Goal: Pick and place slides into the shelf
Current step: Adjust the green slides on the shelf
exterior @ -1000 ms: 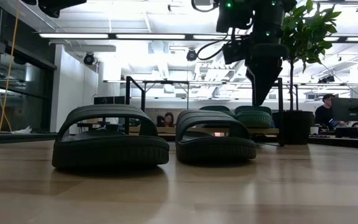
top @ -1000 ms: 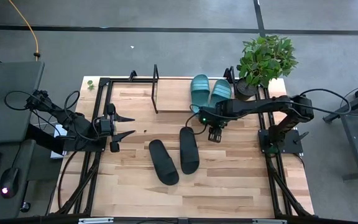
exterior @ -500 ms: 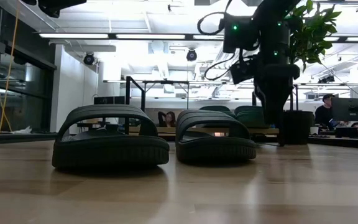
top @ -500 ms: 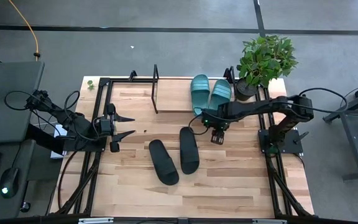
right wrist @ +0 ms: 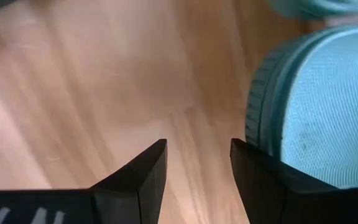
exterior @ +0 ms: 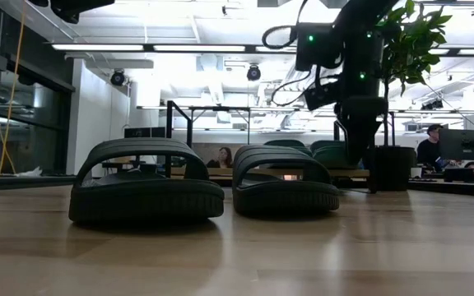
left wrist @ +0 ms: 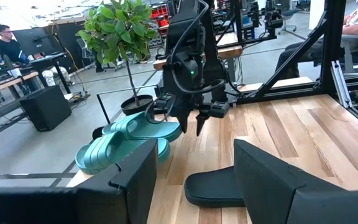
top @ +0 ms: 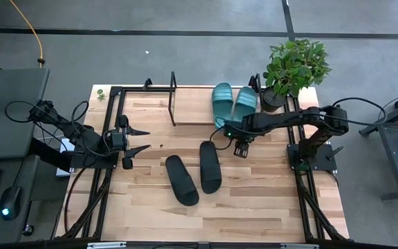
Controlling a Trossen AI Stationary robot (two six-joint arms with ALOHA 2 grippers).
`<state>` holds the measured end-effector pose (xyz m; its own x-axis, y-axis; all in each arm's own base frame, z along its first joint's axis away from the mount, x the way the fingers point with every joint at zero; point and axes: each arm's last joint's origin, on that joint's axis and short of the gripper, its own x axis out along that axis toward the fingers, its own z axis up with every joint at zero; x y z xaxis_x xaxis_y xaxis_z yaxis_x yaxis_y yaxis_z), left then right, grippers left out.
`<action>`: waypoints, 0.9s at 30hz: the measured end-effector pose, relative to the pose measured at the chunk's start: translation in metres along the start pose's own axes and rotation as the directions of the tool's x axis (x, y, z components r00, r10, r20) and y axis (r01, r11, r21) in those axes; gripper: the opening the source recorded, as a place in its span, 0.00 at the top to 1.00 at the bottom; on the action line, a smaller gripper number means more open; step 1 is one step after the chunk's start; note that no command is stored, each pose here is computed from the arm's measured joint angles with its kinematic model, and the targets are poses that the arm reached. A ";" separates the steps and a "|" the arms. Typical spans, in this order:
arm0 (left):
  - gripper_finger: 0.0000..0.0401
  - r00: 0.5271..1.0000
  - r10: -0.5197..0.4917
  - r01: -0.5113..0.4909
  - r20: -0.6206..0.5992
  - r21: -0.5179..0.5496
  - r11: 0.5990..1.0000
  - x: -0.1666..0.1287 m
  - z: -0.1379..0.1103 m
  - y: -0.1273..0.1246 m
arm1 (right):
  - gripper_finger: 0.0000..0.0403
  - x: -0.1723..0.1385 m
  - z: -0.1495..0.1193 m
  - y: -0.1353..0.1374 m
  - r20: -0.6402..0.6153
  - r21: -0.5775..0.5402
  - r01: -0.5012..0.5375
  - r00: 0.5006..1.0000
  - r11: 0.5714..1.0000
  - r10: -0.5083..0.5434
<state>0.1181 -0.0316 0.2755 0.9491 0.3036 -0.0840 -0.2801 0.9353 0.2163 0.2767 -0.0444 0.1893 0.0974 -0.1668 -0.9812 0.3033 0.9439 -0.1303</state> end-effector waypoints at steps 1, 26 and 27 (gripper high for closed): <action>0.52 1.000 0.000 0.000 0.000 0.000 1.000 0.000 0.000 0.000 | 0.58 0.000 0.000 -0.003 -0.008 0.016 0.012 1.000 1.000 -0.012; 0.52 1.000 0.001 -0.001 0.000 0.000 1.000 0.000 0.000 0.000 | 0.59 0.002 -0.005 -0.016 -0.067 0.148 0.098 0.994 0.984 -0.089; 0.52 1.000 0.000 0.000 0.000 0.000 1.000 0.000 0.000 0.000 | 0.59 0.002 -0.006 -0.016 -0.078 0.150 0.101 0.993 0.983 -0.090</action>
<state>0.1181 -0.0315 0.2755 0.9490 0.3038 -0.0839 -0.2804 0.9353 0.2158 0.2661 -0.0583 0.1890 -0.0042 -0.2286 -0.9735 0.4504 0.8687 -0.2059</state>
